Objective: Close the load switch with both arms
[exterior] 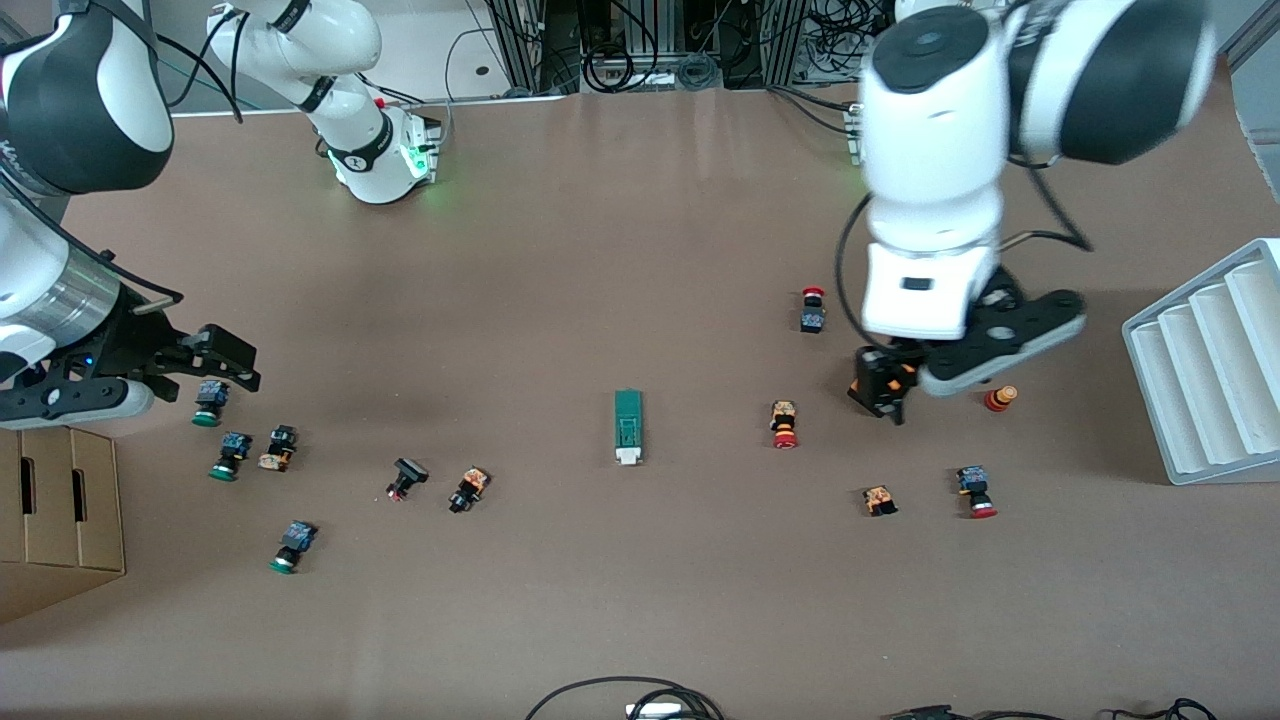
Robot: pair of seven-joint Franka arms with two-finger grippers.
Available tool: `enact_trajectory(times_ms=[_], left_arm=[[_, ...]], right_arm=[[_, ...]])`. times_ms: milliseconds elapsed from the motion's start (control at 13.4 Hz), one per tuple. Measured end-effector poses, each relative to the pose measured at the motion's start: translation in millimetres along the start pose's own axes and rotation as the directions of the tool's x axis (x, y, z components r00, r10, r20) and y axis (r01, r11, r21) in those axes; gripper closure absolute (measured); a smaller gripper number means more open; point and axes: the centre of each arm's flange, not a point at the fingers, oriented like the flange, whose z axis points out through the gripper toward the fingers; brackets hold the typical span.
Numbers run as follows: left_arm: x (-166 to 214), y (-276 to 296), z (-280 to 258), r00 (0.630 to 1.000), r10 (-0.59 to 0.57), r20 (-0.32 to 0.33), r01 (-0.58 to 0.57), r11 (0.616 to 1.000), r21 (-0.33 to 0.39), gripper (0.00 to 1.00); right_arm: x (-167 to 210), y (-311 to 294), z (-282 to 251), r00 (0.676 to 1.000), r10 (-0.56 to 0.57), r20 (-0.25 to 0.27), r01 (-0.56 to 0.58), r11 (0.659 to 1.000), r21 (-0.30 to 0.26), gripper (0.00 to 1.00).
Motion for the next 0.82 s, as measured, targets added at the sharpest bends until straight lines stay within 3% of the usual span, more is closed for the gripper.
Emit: enact_trajectory(times_ms=[521,818], left_arm=[[60,-132,-3,0.98,-0.007,0.198,0.02,0.997,-0.068,0.0],[65,-183,-4,0.958,0.094,0.272,-0.08,0.995,-0.064,0.0]], right_arm=[[0,6,-1,1.0,0.009,0.005,-0.009,1.0,-0.001,0.0],[-4,12,1,0.999,0.018,0.035,-0.018,1.0,-0.003,0.0]])
